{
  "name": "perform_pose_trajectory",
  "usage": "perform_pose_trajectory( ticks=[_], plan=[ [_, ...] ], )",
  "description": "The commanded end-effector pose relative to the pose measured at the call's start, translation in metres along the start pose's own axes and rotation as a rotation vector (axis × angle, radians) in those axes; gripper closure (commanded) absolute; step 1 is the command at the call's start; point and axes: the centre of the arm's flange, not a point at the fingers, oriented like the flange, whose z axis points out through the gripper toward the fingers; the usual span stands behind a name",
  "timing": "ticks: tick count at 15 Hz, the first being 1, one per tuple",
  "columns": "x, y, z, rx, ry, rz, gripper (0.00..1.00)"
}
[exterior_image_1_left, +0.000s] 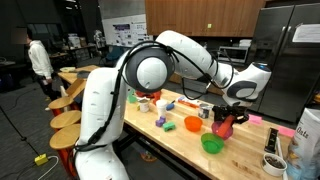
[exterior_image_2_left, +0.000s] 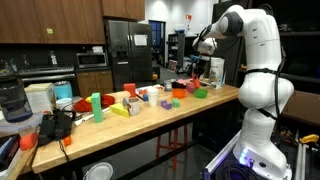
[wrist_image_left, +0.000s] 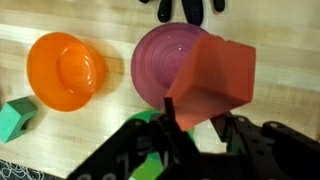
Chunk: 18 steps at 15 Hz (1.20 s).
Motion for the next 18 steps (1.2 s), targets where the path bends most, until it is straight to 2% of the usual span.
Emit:
perform_pose_trajectory(
  ticks=[1, 4, 9, 14, 18],
  plan=[
    [-0.006, -0.008, -0.009, 0.055, 0.026, 0.089, 0.84],
    [-0.014, -0.011, -0.015, 0.114, 0.009, 0.144, 0.84],
    [-0.030, -0.014, -0.035, 0.185, -0.104, 0.196, 0.84],
    [-0.045, -0.006, -0.038, 0.140, -0.119, 0.128, 0.84],
    [-0.049, 0.002, -0.029, 0.122, -0.078, 0.113, 0.84]
  ],
)
